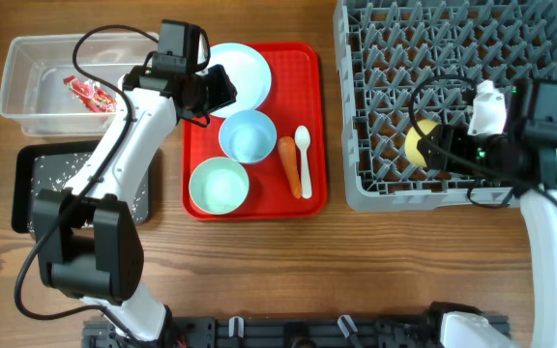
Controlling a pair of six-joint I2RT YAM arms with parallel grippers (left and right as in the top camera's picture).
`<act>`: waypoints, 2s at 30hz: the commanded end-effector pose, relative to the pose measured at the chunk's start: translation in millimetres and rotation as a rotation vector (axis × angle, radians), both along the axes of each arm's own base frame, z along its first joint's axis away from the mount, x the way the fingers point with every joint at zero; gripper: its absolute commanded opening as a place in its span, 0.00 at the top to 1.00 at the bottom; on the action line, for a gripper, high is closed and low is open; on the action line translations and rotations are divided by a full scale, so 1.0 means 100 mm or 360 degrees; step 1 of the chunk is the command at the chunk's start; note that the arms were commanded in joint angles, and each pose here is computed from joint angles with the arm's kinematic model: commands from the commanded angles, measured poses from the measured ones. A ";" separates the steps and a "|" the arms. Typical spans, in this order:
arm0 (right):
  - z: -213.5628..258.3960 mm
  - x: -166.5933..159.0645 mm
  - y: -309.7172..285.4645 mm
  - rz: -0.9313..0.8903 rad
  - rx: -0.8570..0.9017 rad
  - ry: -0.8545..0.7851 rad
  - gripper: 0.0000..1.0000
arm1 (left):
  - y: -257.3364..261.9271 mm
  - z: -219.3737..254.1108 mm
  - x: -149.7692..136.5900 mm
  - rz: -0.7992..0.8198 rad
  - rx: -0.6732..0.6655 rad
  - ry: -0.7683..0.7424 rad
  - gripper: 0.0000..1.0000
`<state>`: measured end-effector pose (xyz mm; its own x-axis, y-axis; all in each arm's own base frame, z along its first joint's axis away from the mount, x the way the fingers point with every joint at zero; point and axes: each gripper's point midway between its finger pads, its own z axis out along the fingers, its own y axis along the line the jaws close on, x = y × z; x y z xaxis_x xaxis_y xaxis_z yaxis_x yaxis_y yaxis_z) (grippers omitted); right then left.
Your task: Sort waste into correct bins and load items into the dishwasher rack
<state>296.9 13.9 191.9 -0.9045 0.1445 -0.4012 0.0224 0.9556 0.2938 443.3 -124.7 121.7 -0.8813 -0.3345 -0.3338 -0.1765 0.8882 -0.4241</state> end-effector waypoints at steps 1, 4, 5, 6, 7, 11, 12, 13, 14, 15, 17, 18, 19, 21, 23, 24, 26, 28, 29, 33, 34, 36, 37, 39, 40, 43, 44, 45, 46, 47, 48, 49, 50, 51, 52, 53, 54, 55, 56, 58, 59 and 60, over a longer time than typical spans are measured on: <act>-0.24 0.03 -0.08 -0.0054 -0.0083 0.0168 0.72 | 0.05 0.04 0.03 0.0000 0.0032 -0.0030 0.58; -0.42 0.01 -0.10 -0.0105 -0.0178 0.0300 0.72 | 0.05 0.04 0.02 0.0000 0.0033 -0.0024 0.58; -0.46 0.01 -0.09 -0.0113 -0.0203 0.0324 0.72 | 0.05 0.04 0.02 0.0000 0.0033 -0.0024 0.57; -0.50 0.02 -0.07 -0.0103 -0.0228 0.0345 0.72 | 0.05 0.04 0.02 0.0000 0.0033 -0.0024 0.57; -0.53 0.02 -0.06 -0.0110 -0.0245 0.0362 0.72 | 0.05 0.04 0.02 0.0000 0.0033 -0.0024 0.57; -0.66 0.02 -0.07 -0.0163 -0.0346 0.0437 0.72 | 0.05 0.04 0.02 0.0000 0.0033 -0.0022 0.57; -0.68 0.02 -0.08 -0.0177 -0.0366 0.0455 0.72 | 0.05 0.04 0.01 0.0000 0.0034 -0.0019 0.57; -0.70 0.02 -0.10 -0.0199 -0.0381 0.0466 0.72 | 0.05 0.03 0.01 0.0000 0.0034 -0.0017 0.57; -0.73 0.03 -0.11 -0.0197 -0.0387 0.0474 0.72 | 0.05 0.03 0.00 0.0000 0.0035 -0.0013 0.57; -0.74 0.04 -0.11 -0.0197 -0.0387 0.0477 0.72 | 0.05 0.03 0.00 0.0000 0.0036 -0.0010 0.57; -0.78 0.07 -0.10 -0.0196 -0.0387 0.0485 0.72 | 0.05 0.02 -0.01 0.0000 0.0038 -0.0002 0.58; -0.80 0.08 -0.10 -0.0195 -0.0387 0.0487 0.72 | 0.05 0.02 -0.01 0.0000 0.0038 -0.0001 0.58; -0.82 0.10 -0.10 -0.0192 -0.0387 0.0488 0.72 | 0.05 0.02 -0.01 0.0000 0.0037 -0.0001 0.58; -0.86 0.12 -0.09 -0.0186 -0.0381 0.0497 0.72 | 0.05 0.02 -0.01 0.0000 0.0037 -0.0002 0.58; -0.90 0.13 -0.08 -0.0182 -0.0373 0.0511 0.72 | 0.05 0.02 -0.01 0.0000 0.0038 -0.0002 0.59; -0.92 0.13 -0.08 -0.0181 -0.0374 0.0520 0.72 | 0.05 0.02 -0.01 0.0000 0.0037 -0.0002 0.60; -0.97 0.13 -0.07 -0.0177 -0.0376 0.0543 0.72 | 0.05 0.02 -0.01 0.0000 0.0037 -0.0002 0.62; -1.01 0.13 -0.07 -0.0174 -0.0374 0.0564 0.68 | 0.05 0.02 -0.01 0.0000 0.0037 -0.0002 0.62; -1.02 0.14 -0.07 -0.0172 -0.0370 0.0568 0.63 | 0.05 0.02 -0.01 0.0000 0.0037 -0.0002 0.62; -1.03 0.19 -0.03 -0.0163 -0.0336 0.0544 0.39 | 0.05 0.02 -0.01 0.0000 0.0037 -0.0002 0.61; -1.03 0.20 -0.02 -0.0163 -0.0331 0.0537 0.35 | 0.05 0.02 -0.01 0.0000 0.0037 -0.0002 0.61; -1.02 0.21 0.01 -0.0153 -0.0300 0.0532 0.30 | 0.05 0.02 -0.01 0.0000 0.0037 -0.0002 0.61; -1.02 0.21 0.03 -0.0147 -0.0281 0.0529 0.27 | 0.05 0.02 -0.01 0.0000 0.0037 -0.0002 0.61; -1.02 0.22 0.07 -0.0131 -0.0246 0.0521 0.24 | 0.05 0.02 -0.01 0.0000 0.0037 -0.0002 0.60; -1.01 0.23 0.09 -0.0123 -0.0231 0.0515 0.23 | 0.05 0.02 -0.01 0.0000 0.0036 -0.0001 0.61; -0.98 0.26 0.16 -0.0078 -0.0183 0.0493 0.20 | 0.05 0.02 -0.01 0.0000 0.0036 -0.0001 0.61; -0.97 0.27 0.15 -0.0079 -0.0183 0.0487 0.20 | 0.05 0.02 -0.01 0.0000 0.0037 0.0001 0.61; -0.94 0.29 0.15 -0.0079 -0.0183 0.0478 0.19 | 0.05 0.02 -0.02 0.0000 0.0037 0.0004 0.60; -0.92 0.30 0.16 -0.0080 -0.0180 0.0469 0.18 | 0.05 0.02 -0.02 0.0000 0.0037 0.0005 0.60; -0.89 0.32 0.16 -0.0079 -0.0176 0.0460 0.18 | 0.05 0.02 -0.02 0.0000 0.0037 0.0005 0.61; -0.85 0.35 0.16 -0.0080 -0.0176 0.0448 0.17 | 0.05 0.02 -0.02 0.0000 0.0037 0.0005 0.61; -0.80 0.37 0.16 -0.0079 -0.0175 0.0435 0.16 | 0.05 0.02 -0.02 0.0000 0.0037 0.0005 0.60; -0.75 0.40 0.16 -0.0080 -0.0175 0.0420 0.16 | 0.05 0.02 -0.02 0.0000 0.0037 0.0005 0.60; -0.70 0.42 0.16 -0.0081 -0.0175 0.0408 0.15 | 0.05 0.02 -0.02 0.0000 0.0037 0.0004 0.60; -0.64 0.45 0.16 -0.0081 -0.0174 0.0388 0.14 | 0.05 0.02 -0.02 0.0000 0.0037 0.0004 0.59; -0.57 0.48 0.16 -0.0082 -0.0173 0.0365 0.14 | 0.05 0.02 -0.02 0.0000 0.0037 0.0004 0.59; -0.51 0.50 0.17 -0.0082 -0.0172 0.0344 0.14 | 0.05 0.02 -0.02 0.0000 0.0037 0.0004 0.59; -0.41 0.54 0.17 -0.0079 -0.0171 0.0304 0.13 | 0.05 0.02 -0.02 0.0000 0.0037 0.0004 0.58; -0.35 0.56 0.17 -0.0074 -0.0171 0.0281 0.13 | 0.05 0.02 -0.02 0.0000 0.0037 0.0004 0.57; -0.14 0.61 0.27 0.0020 -0.0106 0.0188 0.12 | 0.05 0.02 -0.02 0.0000 0.0037 0.0004 0.57; -0.04 0.64 0.34 0.0070 -0.0057 0.0142 0.12 | 0.05 0.02 -0.02 -0.0001 0.0038 0.0003 0.57; 0.05 0.65 0.41 0.0121 -0.0006 0.0098 0.12 | 0.05 0.02 -0.02 -0.0013 0.0043 -0.0004 0.57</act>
<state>354.7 33.2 161.1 -0.9560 0.1426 -0.2564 0.0934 0.9764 0.1948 438.6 -123.7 119.0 -0.8884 -0.3332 -0.3158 -0.1859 0.8901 -0.4160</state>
